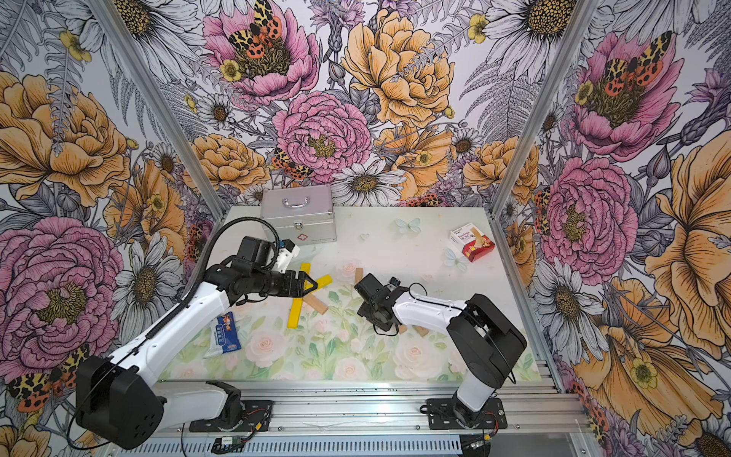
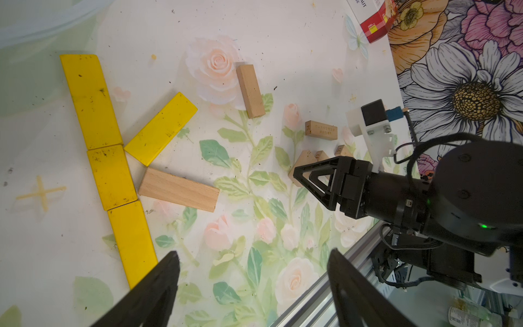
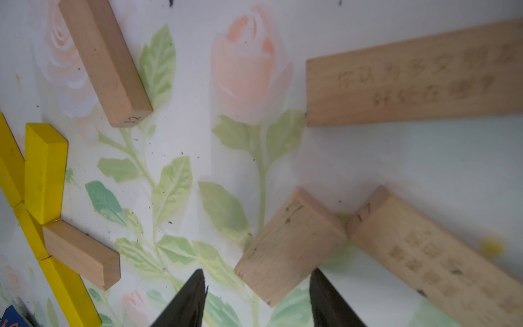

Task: Assemble the letter k with building blocks
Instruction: Assemble the building block at the center of the board.

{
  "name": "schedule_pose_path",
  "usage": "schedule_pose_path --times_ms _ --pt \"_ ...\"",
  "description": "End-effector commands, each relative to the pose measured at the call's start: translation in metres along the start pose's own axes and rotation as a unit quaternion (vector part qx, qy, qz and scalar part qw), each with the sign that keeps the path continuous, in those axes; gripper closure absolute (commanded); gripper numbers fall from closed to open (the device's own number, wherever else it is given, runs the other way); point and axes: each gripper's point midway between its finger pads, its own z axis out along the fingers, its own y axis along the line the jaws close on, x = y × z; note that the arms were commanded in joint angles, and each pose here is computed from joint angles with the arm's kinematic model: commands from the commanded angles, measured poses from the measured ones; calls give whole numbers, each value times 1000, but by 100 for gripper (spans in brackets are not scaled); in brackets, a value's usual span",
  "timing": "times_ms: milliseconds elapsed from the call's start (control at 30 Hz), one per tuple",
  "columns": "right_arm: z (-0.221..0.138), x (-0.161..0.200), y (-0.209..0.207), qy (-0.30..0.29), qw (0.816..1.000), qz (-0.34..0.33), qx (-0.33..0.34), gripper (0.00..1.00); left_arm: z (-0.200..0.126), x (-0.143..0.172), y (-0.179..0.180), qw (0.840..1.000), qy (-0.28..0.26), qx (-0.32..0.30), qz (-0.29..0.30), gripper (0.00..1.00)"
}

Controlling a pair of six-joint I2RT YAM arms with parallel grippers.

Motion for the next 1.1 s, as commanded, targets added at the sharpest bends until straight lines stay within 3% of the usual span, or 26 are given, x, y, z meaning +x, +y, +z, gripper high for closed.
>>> schedule_pose_path --times_ms 0,333,600,700,1067 --pt "8 -8 -7 -9 1000 16 11 40 1 -4 -7 1000 -9 19 13 18" --pt "19 -15 -7 0 1000 5 20 40 4 -4 -6 1000 -5 22 10 17" --pt "23 -12 2 14 1000 -3 15 57 4 -5 -3 1000 -4 23 4 17" --pt "24 -9 -2 20 1000 -4 18 58 4 -5 -3 1000 -4 24 3 17" --pt "36 18 -16 79 990 -95 75 76 -1 -7 -2 1000 -15 18 6 17"
